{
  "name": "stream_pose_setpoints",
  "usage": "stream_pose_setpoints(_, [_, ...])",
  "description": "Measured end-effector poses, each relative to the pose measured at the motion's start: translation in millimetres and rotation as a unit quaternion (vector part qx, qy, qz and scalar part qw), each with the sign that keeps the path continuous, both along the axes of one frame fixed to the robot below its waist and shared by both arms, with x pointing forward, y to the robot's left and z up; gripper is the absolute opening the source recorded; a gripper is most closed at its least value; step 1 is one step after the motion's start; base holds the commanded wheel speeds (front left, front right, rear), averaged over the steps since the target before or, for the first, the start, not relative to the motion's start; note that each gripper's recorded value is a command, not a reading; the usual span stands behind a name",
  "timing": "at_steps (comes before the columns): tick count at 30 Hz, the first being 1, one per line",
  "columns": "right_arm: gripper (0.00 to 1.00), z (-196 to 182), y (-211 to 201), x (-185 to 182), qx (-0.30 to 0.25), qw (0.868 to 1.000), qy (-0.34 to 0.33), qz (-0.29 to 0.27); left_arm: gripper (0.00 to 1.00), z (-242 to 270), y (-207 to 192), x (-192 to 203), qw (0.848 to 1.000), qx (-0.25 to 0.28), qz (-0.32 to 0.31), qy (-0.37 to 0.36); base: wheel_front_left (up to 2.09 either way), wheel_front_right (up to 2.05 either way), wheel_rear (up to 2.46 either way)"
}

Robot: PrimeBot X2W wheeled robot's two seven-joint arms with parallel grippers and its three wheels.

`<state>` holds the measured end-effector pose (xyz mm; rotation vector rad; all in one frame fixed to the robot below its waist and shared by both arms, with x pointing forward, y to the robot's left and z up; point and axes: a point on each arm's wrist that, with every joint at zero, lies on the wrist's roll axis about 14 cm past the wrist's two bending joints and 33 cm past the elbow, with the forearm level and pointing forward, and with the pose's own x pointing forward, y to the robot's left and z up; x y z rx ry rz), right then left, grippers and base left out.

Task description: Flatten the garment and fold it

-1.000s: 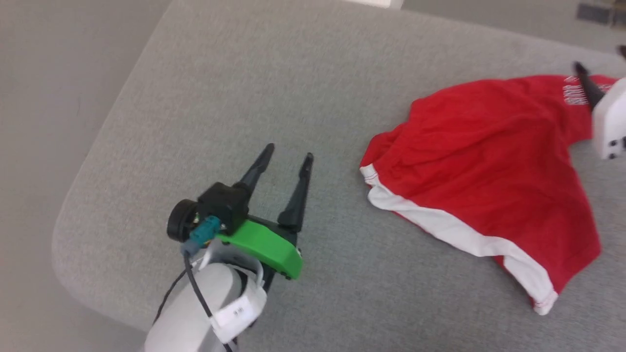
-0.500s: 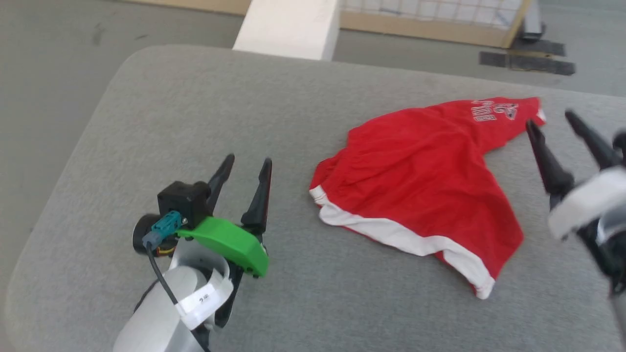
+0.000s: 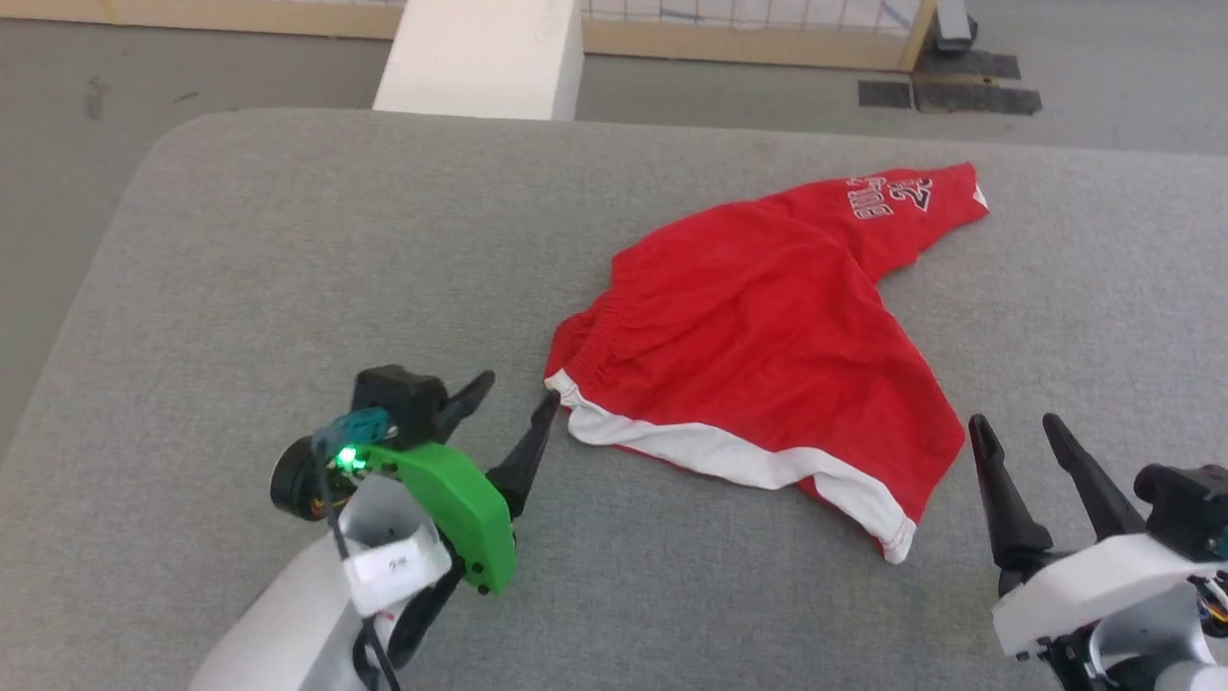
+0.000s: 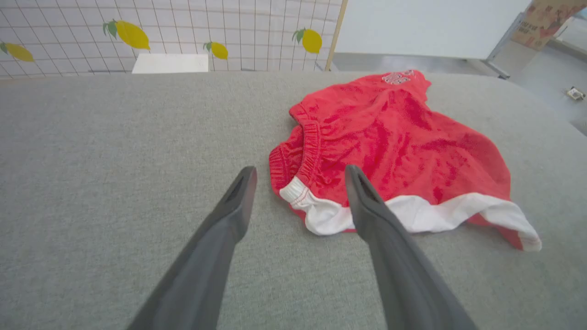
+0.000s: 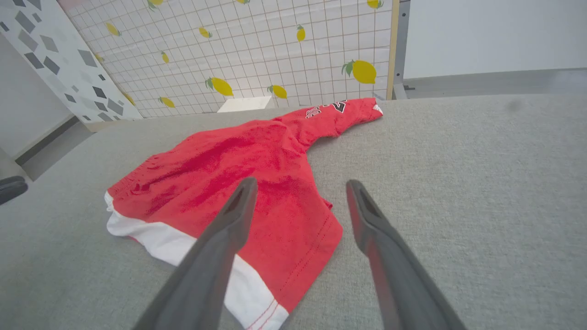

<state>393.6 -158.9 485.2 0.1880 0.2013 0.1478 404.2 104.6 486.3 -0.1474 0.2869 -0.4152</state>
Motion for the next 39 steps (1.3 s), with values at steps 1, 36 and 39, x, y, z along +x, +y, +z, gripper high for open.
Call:
stream_pose_setpoints(1, [1.0, -1.1, -1.5, -2.0, -0.002, 1.0, 0.005, -0.002, 1.0, -5.5, -2.6, 0.2, 1.0, 0.011, -0.016, 0.017, 0.0, 0.0, 0.0])
stream_pose_setpoints(36, [1.0, -52.5, -24.4, -10.6, -0.023, 0.994, 0.1, -0.035, 0.0, -81.4, -26.0, 39.9, 0.952, 0.138, -0.173, 0.213, 0.0, 0.0, 0.0])
stream_pose_setpoints(39, [1.0, -58.2, -7.3, -16.5, -0.018, 0.992, 0.125, -0.005, 0.0, -71.2, -28.9, 40.1, 0.958, 0.129, -0.164, 0.198, 0.0, 0.0, 0.0])
